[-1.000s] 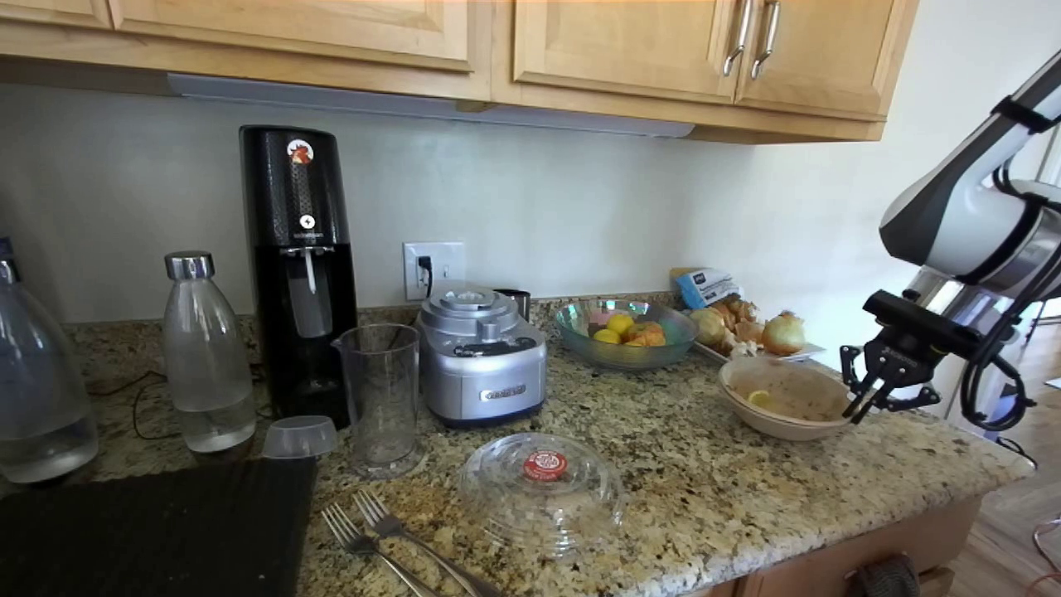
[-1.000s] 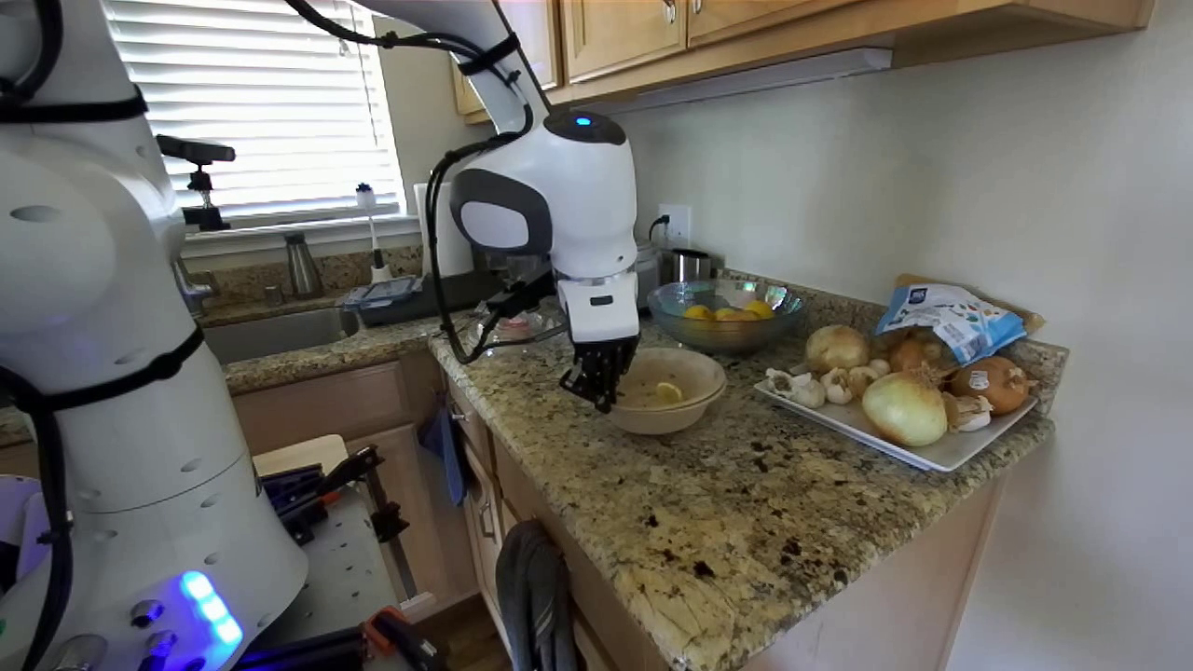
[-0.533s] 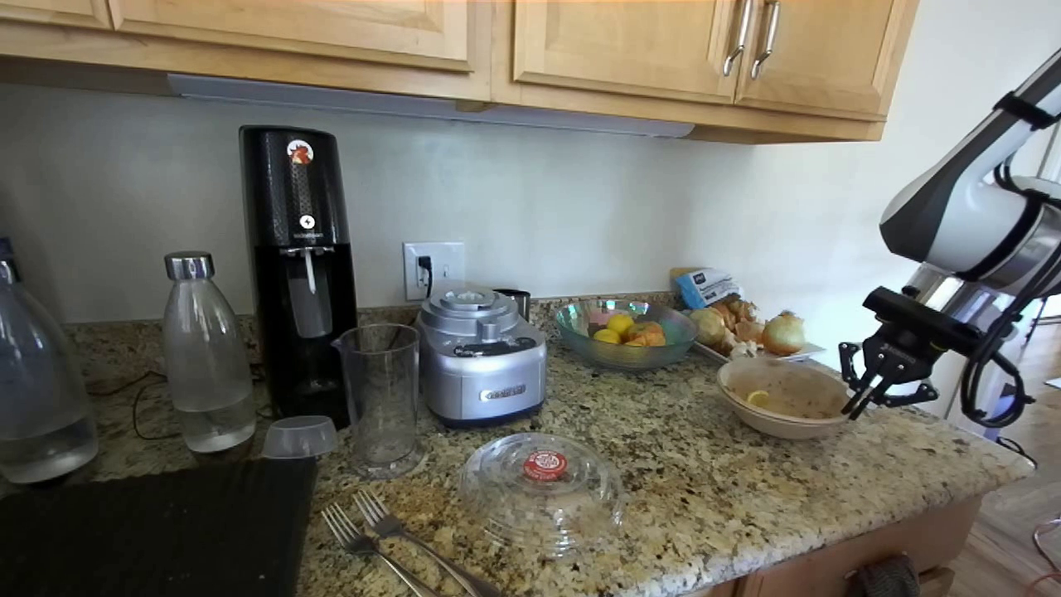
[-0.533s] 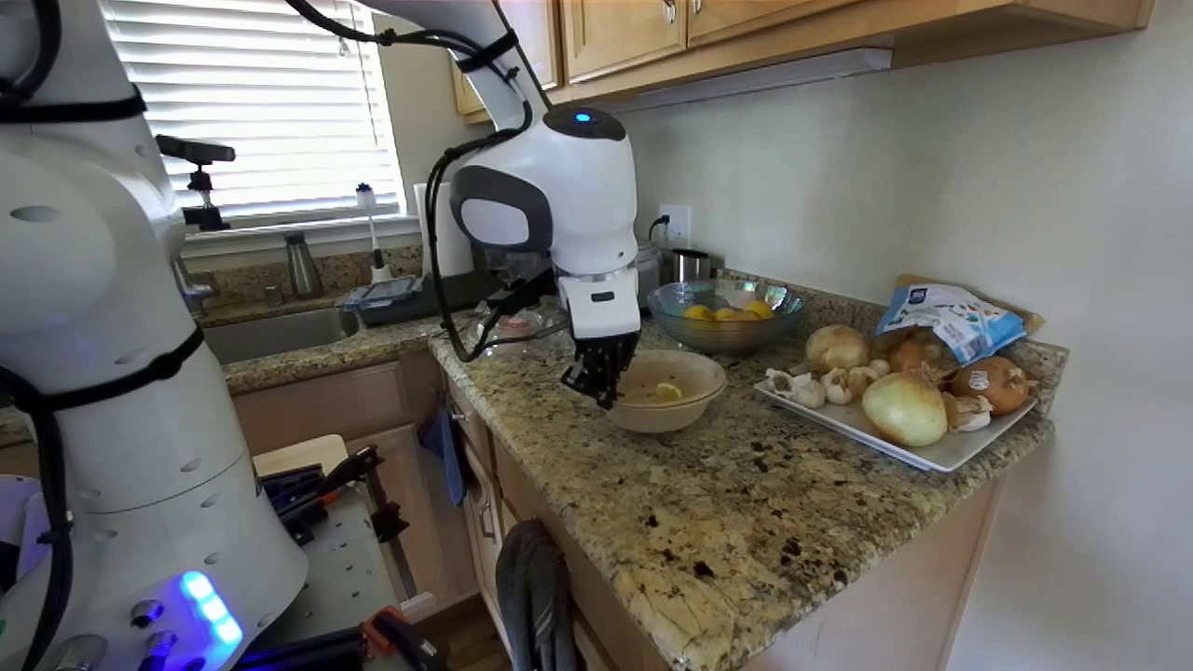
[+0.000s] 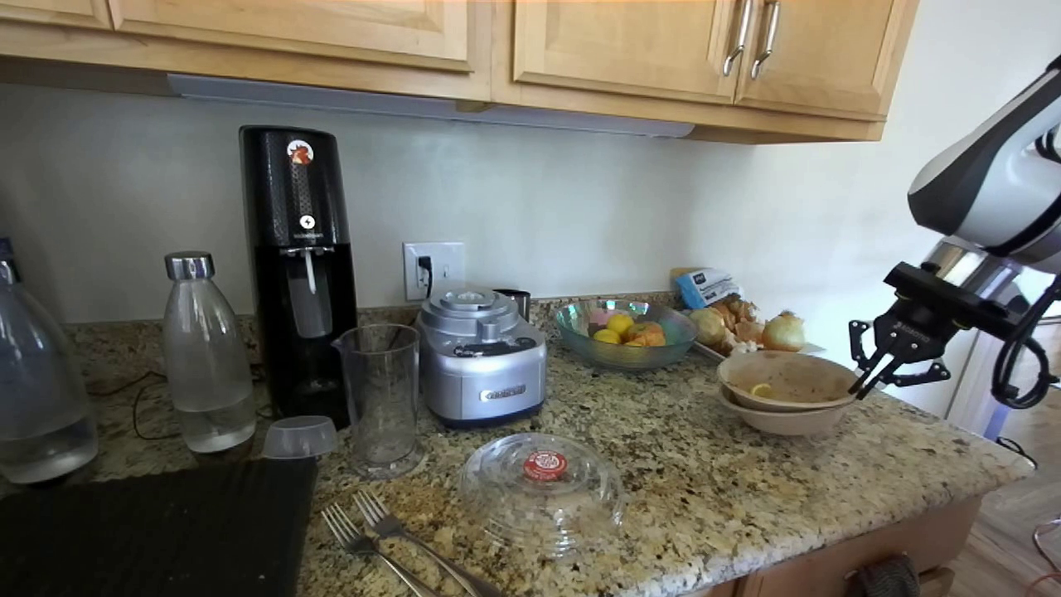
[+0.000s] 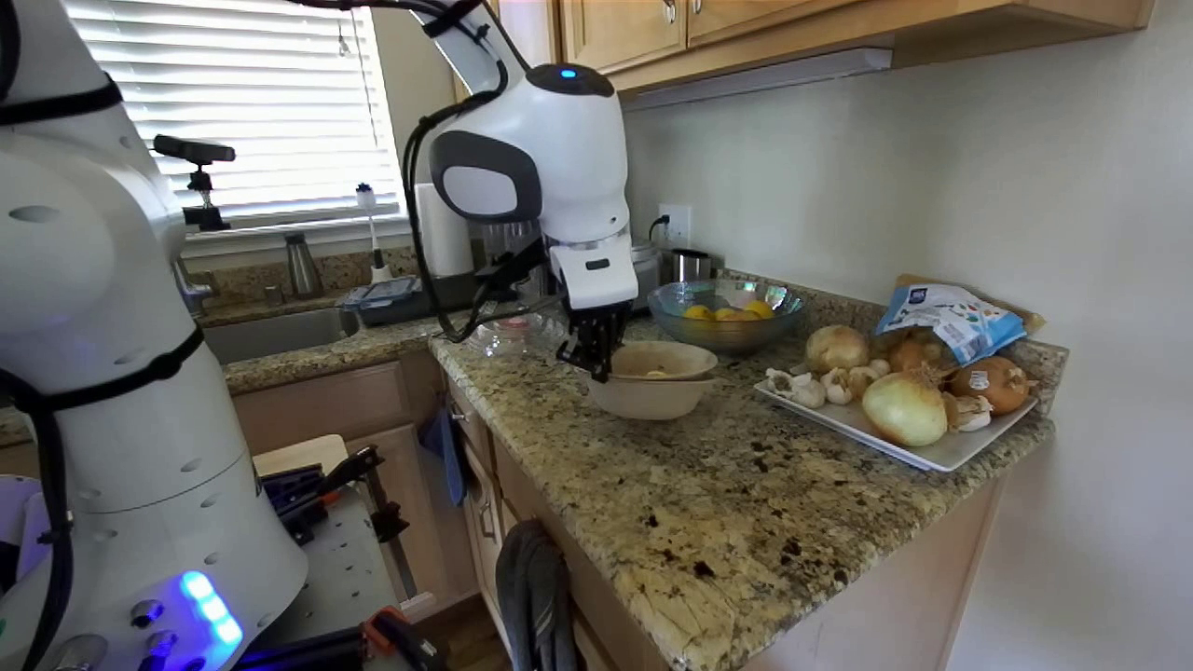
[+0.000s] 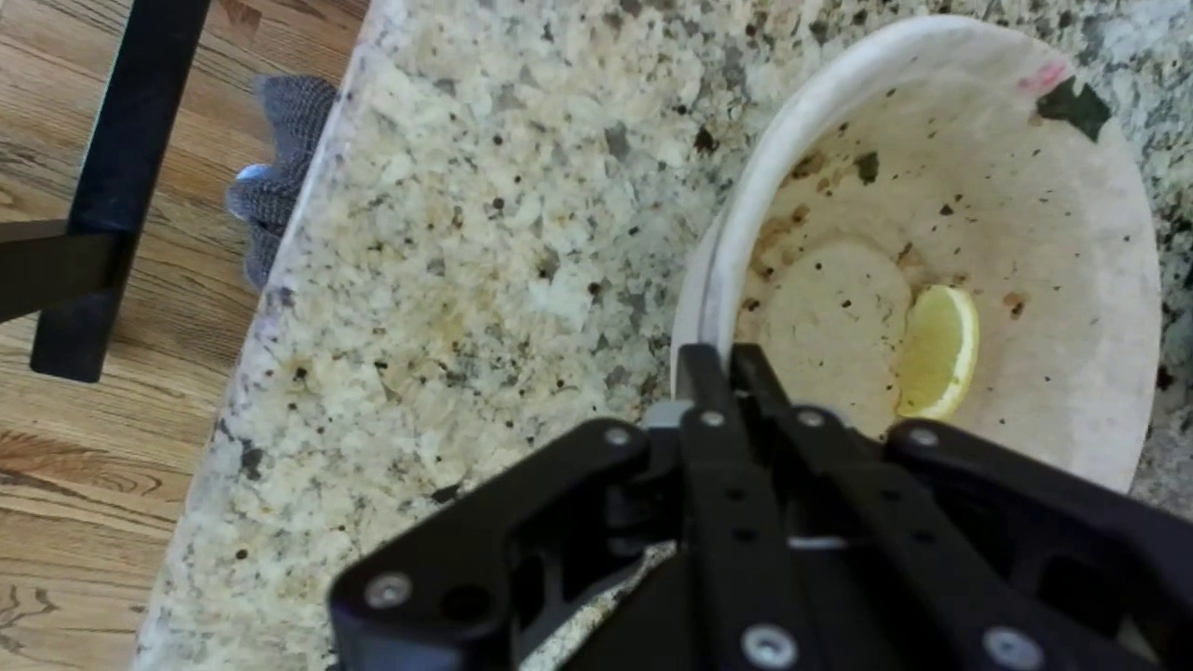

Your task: Unstack the bowls

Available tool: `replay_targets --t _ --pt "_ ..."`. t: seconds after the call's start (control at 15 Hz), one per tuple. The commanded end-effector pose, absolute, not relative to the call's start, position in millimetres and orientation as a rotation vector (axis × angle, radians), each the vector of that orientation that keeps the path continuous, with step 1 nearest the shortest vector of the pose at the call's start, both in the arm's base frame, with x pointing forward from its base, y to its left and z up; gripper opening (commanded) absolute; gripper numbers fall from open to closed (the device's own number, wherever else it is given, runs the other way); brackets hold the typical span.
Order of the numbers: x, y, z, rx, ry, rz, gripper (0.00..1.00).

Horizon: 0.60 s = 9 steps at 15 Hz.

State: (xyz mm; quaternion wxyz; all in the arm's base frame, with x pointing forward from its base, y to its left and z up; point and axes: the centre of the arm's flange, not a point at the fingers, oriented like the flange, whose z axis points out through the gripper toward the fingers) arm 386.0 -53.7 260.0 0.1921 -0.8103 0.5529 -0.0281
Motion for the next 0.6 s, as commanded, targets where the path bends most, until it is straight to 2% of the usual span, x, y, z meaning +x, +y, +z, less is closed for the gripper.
replay_targets --t 0.0,0.53 --pt "364.2 -60.6 282.6 -2.278 1.514 -0.074 0.06" --pt "369.8 -68.7 263.7 -2.307 1.474 -0.076 0.06"
